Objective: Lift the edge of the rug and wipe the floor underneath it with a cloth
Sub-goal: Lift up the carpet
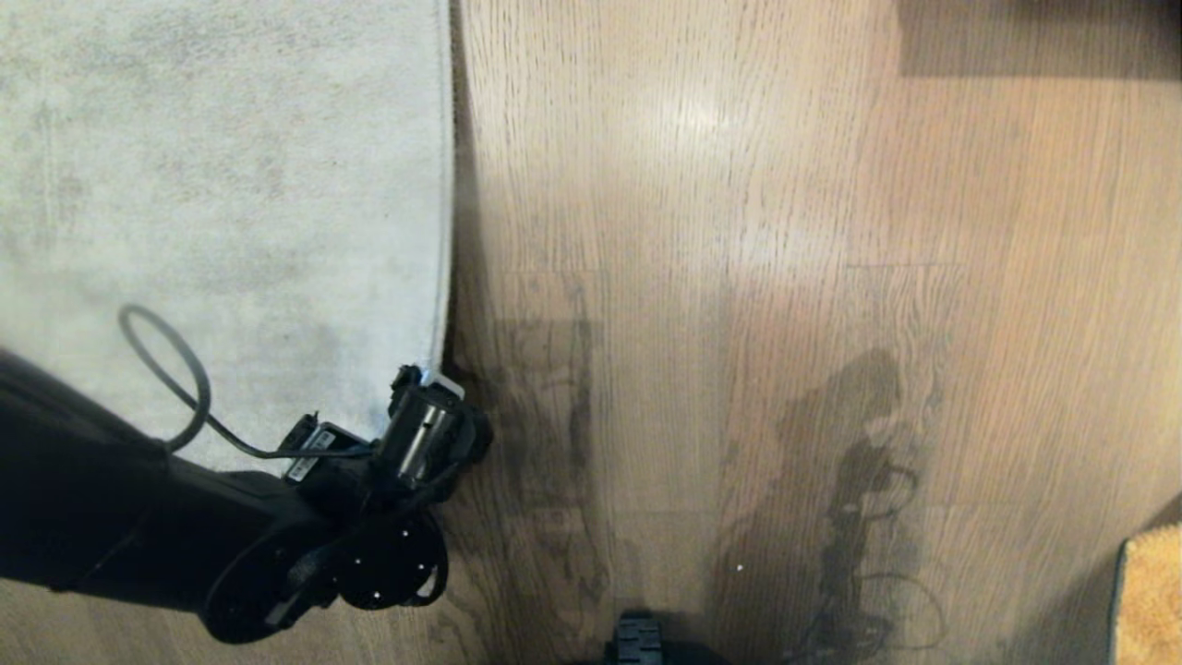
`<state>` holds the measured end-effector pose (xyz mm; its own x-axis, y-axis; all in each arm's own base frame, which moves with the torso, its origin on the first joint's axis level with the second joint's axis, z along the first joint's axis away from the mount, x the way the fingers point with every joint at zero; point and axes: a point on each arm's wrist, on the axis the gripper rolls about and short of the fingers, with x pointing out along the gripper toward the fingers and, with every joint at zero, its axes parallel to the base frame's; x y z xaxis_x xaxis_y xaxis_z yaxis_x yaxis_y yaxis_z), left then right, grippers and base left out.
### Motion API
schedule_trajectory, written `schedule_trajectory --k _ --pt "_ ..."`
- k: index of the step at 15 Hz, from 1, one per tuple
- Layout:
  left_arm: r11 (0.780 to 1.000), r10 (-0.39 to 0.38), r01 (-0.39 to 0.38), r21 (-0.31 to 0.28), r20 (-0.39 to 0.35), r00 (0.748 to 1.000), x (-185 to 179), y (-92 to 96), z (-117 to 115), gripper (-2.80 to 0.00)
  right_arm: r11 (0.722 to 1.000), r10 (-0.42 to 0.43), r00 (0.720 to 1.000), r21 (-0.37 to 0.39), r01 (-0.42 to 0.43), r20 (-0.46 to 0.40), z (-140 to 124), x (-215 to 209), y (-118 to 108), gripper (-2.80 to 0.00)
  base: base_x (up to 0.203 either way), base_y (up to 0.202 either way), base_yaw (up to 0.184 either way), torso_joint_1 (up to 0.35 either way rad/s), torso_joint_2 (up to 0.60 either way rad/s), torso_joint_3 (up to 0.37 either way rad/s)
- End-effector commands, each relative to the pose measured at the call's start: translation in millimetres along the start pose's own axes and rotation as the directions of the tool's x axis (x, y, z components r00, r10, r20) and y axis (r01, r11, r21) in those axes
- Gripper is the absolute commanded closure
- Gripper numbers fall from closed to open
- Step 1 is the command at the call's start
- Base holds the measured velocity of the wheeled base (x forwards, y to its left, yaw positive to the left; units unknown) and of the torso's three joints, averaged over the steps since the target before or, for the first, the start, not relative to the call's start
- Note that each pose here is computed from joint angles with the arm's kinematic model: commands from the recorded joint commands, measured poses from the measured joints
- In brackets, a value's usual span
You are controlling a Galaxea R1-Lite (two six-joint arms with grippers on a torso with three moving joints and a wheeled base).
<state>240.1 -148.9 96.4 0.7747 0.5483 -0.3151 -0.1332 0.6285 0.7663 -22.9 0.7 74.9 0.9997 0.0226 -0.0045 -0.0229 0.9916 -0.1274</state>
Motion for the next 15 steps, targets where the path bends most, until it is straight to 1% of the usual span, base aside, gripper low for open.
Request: schedule_trajectory --k 1,2,6,7,8,11,15 --pt "1.0 -0.007 0.007 0.024 0.007 1.0 -3 -8.5 -1 -2.8 1.0 0.001 1.0 -0.001 -0.001 -0.002 0 0 0 0.0 0.0 0.0 0.0 0.0 0.0 0.0" --pt "0.999 -0.012 0.012 0.036 0.008 1.0 -5 -10.5 -4 -2.8 1.0 0.001 1.0 -0.001 -0.001 -0.002 0 0 0 0.0 0.0 0.0 0.0 0.0 0.0 0.0" --pt "0.998 -0.026 0.025 0.051 0.008 1.0 -8 -13.7 -12 -2.8 1.0 0.001 1.0 -0.001 -0.001 -0.002 0 0 0 0.0 0.0 0.0 0.0 0.0 0.0 0.0" --pt "0.998 -0.025 0.025 0.05 0.007 1.0 -8 -13.2 -12 -2.73 1.0 0.001 1.0 -0.001 -0.001 -0.002 0 0 0 0.0 0.0 0.0 0.0 0.0 0.0 0.0" --pt "0.999 -0.025 0.024 0.047 0.008 1.0 -8 -12.8 -12 0.0 1.0 0.001 1.0 -0.001 -0.001 -0.002 0 0 0 0.0 0.0 0.0 0.0 0.0 0.0 0.0" --pt "0.999 -0.022 0.021 0.04 0.009 1.0 -9 -11.6 -12 0.0 1.0 0.001 1.0 -0.001 -0.001 -0.002 0 0 0 0.0 0.0 0.0 0.0 0.0 0.0 0.0" --pt "1.0 -0.021 0.021 0.01 0.011 1.0 -12 -1.9 -16 0.0 1.0 0.001 1.0 -0.001 -0.001 -0.002 0 0 0 0.0 0.0 0.0 0.0 0.0 0.0 0.0"
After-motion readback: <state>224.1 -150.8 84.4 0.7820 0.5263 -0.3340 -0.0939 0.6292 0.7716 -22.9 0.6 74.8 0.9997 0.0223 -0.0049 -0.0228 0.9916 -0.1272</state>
